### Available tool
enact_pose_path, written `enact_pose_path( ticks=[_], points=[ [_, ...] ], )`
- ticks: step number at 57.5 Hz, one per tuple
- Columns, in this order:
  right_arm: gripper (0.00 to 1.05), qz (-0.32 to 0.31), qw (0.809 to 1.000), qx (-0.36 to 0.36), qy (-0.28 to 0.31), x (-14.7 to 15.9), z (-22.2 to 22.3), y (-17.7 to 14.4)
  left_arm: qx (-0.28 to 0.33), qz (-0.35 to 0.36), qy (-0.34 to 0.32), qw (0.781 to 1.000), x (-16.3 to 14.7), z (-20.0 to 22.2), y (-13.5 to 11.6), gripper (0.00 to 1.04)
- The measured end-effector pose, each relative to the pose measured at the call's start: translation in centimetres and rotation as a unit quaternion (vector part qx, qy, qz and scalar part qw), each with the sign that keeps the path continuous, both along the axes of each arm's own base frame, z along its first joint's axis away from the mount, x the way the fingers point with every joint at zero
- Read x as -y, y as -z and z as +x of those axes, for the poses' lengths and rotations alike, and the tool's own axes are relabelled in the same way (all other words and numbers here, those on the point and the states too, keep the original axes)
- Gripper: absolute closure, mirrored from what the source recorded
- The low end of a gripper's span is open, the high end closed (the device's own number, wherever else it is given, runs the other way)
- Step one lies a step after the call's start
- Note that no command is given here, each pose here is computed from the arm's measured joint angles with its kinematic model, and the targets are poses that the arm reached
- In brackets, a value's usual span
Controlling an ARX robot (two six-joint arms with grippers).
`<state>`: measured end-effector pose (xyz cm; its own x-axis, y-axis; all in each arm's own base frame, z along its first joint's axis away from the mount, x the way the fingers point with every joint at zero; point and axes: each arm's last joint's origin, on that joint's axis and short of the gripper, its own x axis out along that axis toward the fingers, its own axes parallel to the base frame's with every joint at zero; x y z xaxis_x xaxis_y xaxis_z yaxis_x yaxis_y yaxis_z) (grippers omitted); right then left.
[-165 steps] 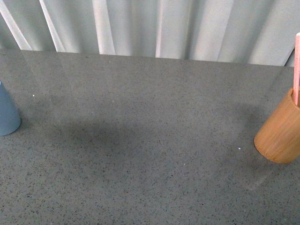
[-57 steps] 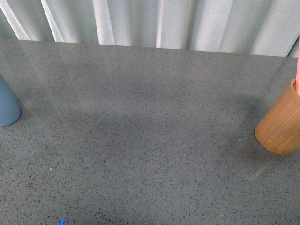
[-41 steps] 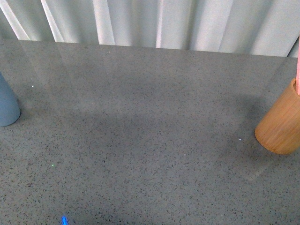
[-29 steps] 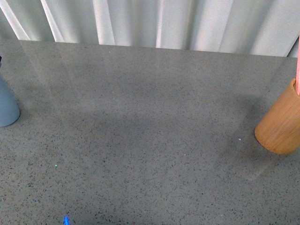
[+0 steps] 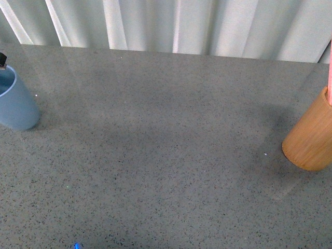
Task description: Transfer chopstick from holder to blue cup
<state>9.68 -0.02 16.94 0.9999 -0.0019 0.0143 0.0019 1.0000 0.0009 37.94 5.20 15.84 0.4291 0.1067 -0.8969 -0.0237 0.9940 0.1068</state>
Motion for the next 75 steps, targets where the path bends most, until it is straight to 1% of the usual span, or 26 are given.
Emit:
enact_pose_path(
  ticks=[8, 17, 23, 25, 27, 31, 34, 42, 51, 63, 75],
  points=[
    [0.1, 0.0, 1.0, 0.0, 0.0, 0.0, 0.0, 0.0, 0.01, -0.008, 0.032, 0.999, 1.7, -0.4, -1.6, 1.01],
    [0.1, 0.0, 1.0, 0.0, 0.0, 0.0, 0.0, 0.0, 0.029, -0.011, 0.071, 0.997, 4.5, -0.7, -3.8, 1.01],
    [0.1, 0.0, 1.0, 0.0, 0.0, 0.0, 0.0, 0.0, 0.042, -0.02, 0.119, 0.992, 7.7, -1.3, -5.1, 1.01],
    [0.1, 0.0, 1.0, 0.0, 0.0, 0.0, 0.0, 0.0, 0.045, -0.022, 0.134, 0.99, 9.0, -1.5, -5.3, 1.01],
    [0.1, 0.0, 1.0, 0.0, 0.0, 0.0, 0.0, 0.0, 0.046, -0.023, 0.141, 0.989, 9.5, -1.6, -5.4, 1.01],
    [0.1, 0.0, 1.0, 0.0, 0.0, 0.0, 0.0, 0.0, 0.048, -0.028, 0.173, 0.983, 12.1, -2.0, -5.6, 1.01],
    [0.1, 0.0, 1.0, 0.0, 0.0, 0.0, 0.0, 0.0, 0.048, -0.033, 0.194, 0.979, 14.1, -2.5, -5.6, 1.01],
    [0.1, 0.0, 1.0, 0.0, 0.0, 0.0, 0.0, 0.0, 0.041, -0.044, 0.234, 0.97, 18.1, -3.4, -5.0, 1.01],
    [0.1, 0.0, 1.0, 0.0, 0.0, 0.0, 0.0, 0.0, 0.027, -0.052, 0.259, 0.964, 21.6, -4.2, -3.4, 1.01],
    [0.1, 0.0, 1.0, 0.0, 0.0, 0.0, 0.0, 0.0, 0.003, -0.044, 0.271, 0.962, 24.0, -4.5, -1.2, 1.01],
    [0.1, 0.0, 1.0, 0.0, 0.0, 0.0, 0.0, 0.0, -0.002, -0.028, 0.273, 0.962, 25.2, -4.0, -0.2, 1.01]
  ],
)
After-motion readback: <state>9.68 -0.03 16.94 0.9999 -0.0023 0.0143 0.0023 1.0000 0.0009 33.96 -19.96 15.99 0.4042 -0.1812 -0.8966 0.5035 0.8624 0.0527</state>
